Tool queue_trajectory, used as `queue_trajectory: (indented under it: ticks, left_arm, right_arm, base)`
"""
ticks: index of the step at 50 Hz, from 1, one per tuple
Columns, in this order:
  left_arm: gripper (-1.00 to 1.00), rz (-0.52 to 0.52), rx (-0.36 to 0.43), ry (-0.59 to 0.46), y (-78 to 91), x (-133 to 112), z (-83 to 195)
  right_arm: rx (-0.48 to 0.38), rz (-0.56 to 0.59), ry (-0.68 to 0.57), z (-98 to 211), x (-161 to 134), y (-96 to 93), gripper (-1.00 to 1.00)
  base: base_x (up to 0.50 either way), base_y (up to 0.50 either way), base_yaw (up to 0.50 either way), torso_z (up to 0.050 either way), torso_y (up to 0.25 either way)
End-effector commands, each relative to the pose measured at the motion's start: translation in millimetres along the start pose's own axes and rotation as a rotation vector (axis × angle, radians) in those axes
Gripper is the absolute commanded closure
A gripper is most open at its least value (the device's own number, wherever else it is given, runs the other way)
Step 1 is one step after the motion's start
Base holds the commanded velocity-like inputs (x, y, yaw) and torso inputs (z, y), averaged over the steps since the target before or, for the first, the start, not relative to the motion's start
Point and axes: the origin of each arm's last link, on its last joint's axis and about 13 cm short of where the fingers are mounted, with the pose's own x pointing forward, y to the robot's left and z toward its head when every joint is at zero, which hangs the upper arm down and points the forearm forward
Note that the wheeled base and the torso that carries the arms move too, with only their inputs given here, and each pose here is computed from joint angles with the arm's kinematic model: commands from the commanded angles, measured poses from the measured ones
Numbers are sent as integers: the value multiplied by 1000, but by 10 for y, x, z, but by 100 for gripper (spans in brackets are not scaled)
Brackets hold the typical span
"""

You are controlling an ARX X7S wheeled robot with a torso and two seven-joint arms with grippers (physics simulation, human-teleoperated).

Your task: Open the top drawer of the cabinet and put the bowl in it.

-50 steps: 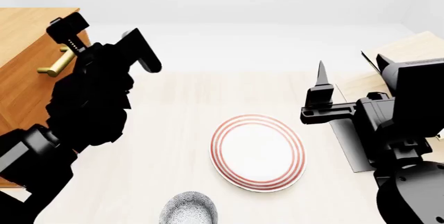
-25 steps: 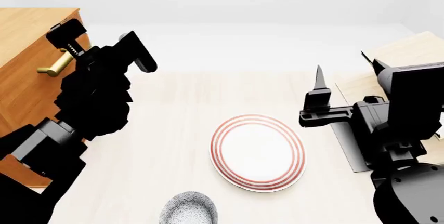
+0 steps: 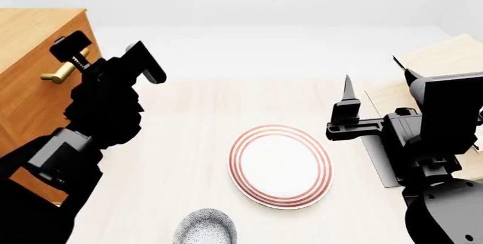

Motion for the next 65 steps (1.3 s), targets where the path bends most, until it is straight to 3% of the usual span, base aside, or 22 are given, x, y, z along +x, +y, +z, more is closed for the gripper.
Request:
queue_trajectory:
  ticks: [1, 59, 60, 65]
  left_arm:
    - [-100, -5, -5, 28, -46, 56, -49]
    - [-100, 24, -45, 152, 12, 192, -313]
    - [100, 25, -46, 153, 12, 193, -314]
    - [100, 22, -48, 152, -4, 195, -317]
  right_arm:
    - [2, -5, 5, -7, 2, -6, -100]
    - [5, 3, 18, -71, 28, 21, -100]
    - [5, 3, 18, -72, 28, 21, -100]
    - [6, 4, 18, -73, 27, 23, -100]
  base:
    - [0, 0, 0, 0, 0]
    - [0, 0, 0, 0, 0]
    - [0, 0, 0, 0, 0]
    - [0, 0, 0, 0, 0]
